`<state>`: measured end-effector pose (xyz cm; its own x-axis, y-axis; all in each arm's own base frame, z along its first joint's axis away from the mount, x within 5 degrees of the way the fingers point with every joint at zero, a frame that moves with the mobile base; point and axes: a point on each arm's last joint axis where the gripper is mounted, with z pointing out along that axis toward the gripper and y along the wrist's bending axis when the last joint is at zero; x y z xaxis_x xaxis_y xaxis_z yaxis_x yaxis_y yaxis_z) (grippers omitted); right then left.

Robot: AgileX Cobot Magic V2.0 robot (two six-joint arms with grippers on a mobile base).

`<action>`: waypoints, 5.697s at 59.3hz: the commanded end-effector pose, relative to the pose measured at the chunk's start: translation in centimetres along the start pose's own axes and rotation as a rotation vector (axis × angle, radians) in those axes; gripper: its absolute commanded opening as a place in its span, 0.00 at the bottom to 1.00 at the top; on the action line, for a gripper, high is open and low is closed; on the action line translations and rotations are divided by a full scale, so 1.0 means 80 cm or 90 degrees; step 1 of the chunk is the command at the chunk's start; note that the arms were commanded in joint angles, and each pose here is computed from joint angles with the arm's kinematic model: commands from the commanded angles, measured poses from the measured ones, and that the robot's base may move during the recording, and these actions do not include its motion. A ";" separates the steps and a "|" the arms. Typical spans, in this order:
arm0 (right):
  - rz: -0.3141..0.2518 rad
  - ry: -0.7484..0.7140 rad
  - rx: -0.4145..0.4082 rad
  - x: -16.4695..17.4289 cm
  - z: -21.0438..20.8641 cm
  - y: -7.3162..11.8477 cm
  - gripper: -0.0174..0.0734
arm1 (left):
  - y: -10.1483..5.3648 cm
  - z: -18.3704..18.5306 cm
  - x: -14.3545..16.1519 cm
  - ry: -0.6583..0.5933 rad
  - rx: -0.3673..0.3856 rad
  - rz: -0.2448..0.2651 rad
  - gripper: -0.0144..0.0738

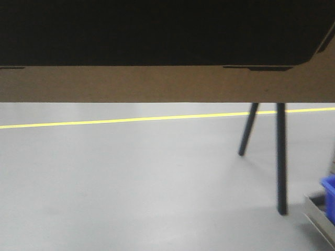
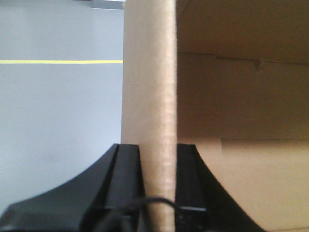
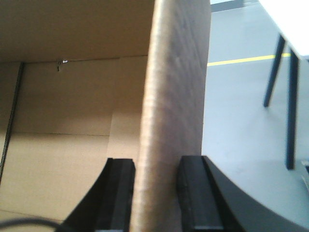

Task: Grab box from left shelf to table start
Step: 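Hold the box with both grippers while the base turns away, then carry the box with both grippers toward the white table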

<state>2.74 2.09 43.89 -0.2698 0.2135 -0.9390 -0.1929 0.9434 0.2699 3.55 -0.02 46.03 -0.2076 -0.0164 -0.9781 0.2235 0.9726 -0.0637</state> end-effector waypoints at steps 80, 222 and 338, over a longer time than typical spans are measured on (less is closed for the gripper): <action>-0.065 -0.089 0.071 -0.023 0.001 -0.010 0.25 | 0.001 -0.023 -0.036 -0.174 0.003 0.012 0.07; -0.064 -0.089 0.071 -0.023 0.001 -0.010 0.25 | 0.001 -0.023 -0.036 -0.173 0.004 0.011 0.07; -0.064 -0.089 0.071 -0.023 0.001 -0.010 0.25 | 0.001 -0.023 -0.036 -0.173 0.004 0.011 0.07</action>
<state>2.80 2.11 43.87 -0.2745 0.2119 -0.9379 -0.1955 0.9427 0.2703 3.49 0.01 46.10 -0.1987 -0.0158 -0.9799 0.2244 0.9726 -0.0612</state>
